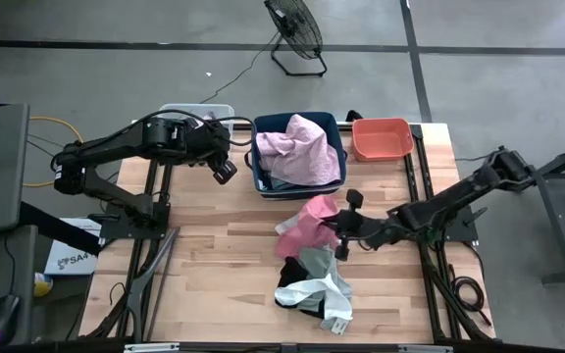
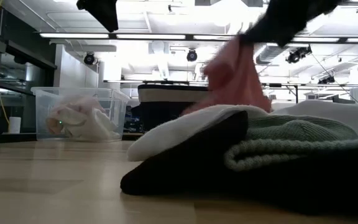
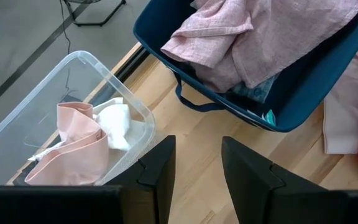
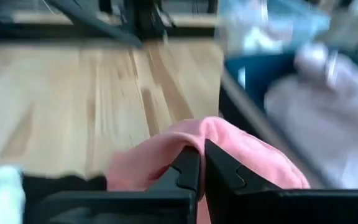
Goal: Pick & Place Cloths
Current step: Put the pink underwear into the transparent bin
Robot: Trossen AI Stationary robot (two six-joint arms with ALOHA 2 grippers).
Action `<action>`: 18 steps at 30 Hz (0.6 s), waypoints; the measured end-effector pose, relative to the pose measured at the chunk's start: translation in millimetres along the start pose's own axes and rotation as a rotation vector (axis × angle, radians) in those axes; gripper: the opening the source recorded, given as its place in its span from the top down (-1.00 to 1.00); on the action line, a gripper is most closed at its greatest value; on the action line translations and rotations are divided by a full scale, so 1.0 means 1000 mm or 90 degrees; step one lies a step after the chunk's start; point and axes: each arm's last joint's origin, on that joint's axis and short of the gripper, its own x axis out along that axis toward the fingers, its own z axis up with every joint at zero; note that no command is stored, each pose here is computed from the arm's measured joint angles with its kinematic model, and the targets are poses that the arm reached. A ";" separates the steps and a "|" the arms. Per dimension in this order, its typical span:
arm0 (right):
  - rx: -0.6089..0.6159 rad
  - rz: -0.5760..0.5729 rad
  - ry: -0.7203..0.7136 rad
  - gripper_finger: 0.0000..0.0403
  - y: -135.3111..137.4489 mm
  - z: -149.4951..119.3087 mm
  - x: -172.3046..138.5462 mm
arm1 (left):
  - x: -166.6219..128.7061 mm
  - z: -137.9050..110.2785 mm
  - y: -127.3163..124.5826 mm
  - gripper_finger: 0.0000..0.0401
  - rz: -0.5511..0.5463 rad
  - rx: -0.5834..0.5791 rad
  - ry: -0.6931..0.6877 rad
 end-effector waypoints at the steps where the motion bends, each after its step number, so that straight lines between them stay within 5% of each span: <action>1: -0.014 0.003 -0.015 0.98 -0.001 0.008 -0.003 | 0.000 0.000 0.000 0.38 0.000 0.000 0.000; 18: -0.142 -0.084 -0.217 0.98 -0.040 0.120 -0.036 | -0.001 0.016 -0.008 0.38 -0.060 0.038 -0.090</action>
